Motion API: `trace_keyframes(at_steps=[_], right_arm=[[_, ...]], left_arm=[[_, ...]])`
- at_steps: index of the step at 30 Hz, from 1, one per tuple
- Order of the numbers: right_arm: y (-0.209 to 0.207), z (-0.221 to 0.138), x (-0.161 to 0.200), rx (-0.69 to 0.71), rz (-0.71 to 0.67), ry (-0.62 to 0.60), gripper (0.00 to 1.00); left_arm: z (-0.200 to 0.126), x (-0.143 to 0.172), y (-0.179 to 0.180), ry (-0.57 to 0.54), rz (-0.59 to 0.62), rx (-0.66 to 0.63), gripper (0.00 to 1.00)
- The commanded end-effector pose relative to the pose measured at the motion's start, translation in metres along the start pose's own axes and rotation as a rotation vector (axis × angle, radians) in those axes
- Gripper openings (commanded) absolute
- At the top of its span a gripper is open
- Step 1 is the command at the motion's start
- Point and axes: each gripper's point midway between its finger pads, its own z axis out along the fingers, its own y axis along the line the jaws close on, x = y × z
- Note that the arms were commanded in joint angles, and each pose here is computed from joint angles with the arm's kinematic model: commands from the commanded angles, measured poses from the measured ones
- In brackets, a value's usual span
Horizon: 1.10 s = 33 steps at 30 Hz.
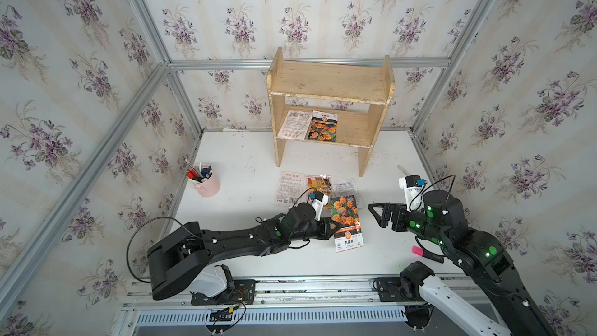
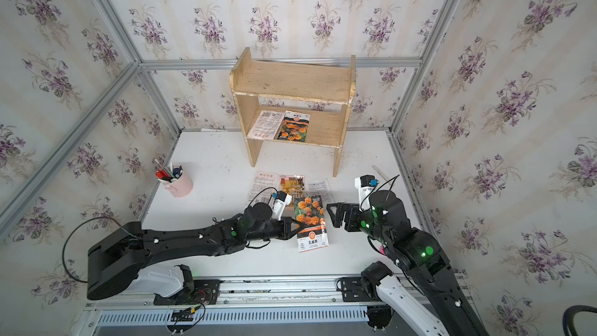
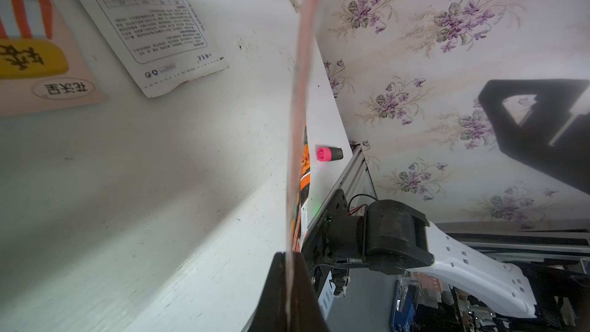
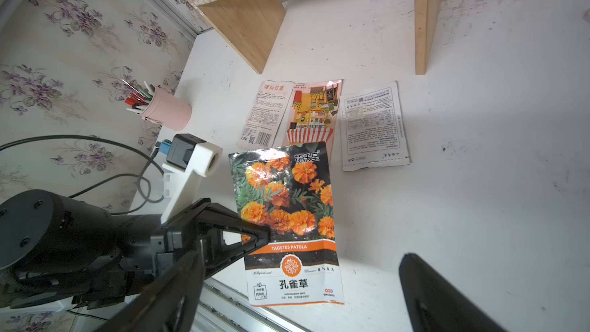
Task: Take the seed bag off the shelf
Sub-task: Place the seed packet at the center of the board.
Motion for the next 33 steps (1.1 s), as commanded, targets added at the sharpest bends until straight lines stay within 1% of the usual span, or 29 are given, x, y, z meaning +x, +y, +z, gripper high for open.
trace_keyframes(at_steps=[1,10,16,21,24,32,33], right_arm=[[-0.01,0.0,0.003,0.051,-0.013,0.007,1.0],[-0.01,0.005,0.004,0.044,-0.013,0.011,1.0],[-0.009,0.007,0.006,0.038,-0.015,0.017,1.0],[-0.01,0.008,0.007,0.04,-0.017,0.02,1.0],[-0.01,0.01,0.009,0.037,-0.019,0.027,1.0],[-0.011,0.015,0.014,0.029,-0.009,0.037,1.0],[-0.011,0.015,0.014,0.027,-0.009,0.035,1.0]], left_arm=[[0.014,-0.006,-0.009,-0.056,-0.038,0.012,0.0],[0.064,0.028,0.009,0.049,-0.125,-0.004,0.0],[0.087,0.045,0.013,0.131,-0.161,-0.005,0.0],[0.098,0.059,0.016,0.192,-0.183,-0.027,0.0],[0.099,0.067,0.024,0.221,-0.199,-0.091,0.0],[0.1,0.076,0.043,0.245,-0.246,-0.206,0.0],[0.101,0.077,0.045,0.248,-0.251,-0.211,0.01]])
